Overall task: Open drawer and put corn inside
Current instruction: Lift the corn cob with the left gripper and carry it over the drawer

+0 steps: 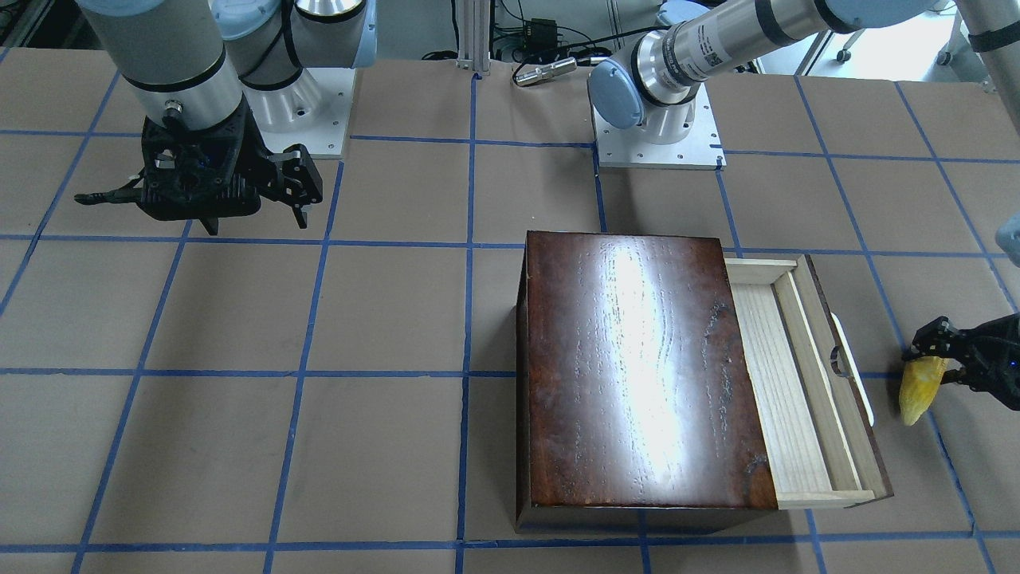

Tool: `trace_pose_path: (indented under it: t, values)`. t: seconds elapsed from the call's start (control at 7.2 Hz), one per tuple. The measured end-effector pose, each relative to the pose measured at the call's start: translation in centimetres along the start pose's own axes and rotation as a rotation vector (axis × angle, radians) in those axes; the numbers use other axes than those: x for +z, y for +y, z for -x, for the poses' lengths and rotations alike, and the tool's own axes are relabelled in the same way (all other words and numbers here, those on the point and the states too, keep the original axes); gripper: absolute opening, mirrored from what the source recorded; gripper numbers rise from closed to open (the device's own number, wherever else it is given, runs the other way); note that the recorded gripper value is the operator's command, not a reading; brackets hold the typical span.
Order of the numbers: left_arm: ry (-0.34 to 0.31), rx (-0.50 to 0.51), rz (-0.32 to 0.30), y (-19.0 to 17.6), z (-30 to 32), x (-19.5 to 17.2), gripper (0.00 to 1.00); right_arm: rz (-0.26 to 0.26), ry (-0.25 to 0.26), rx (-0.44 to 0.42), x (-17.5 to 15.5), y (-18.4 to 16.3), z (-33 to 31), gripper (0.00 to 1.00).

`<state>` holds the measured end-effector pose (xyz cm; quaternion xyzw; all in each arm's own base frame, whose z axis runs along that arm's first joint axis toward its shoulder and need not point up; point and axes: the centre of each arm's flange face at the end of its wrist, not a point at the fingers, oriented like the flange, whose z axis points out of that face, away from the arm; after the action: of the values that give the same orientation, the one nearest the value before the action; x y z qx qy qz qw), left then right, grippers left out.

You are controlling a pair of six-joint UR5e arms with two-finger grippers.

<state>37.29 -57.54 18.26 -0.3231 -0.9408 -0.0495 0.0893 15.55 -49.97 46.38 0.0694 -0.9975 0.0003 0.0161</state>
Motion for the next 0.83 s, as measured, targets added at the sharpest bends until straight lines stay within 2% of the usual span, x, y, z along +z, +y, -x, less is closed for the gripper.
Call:
trace_pose_path:
  t: [0.42,0.83]
  values:
    - [-0.02,0.005,0.009,0.2,0.0,-1.2,0.0,0.0,0.0,0.0,0.0,0.0,0.0,1.0]
    - [-0.091,-0.008,0.019,-0.3,-0.7,-5.5,0.0,0.001,0.0,-0.001,0.0,0.0,0.0,1.0]
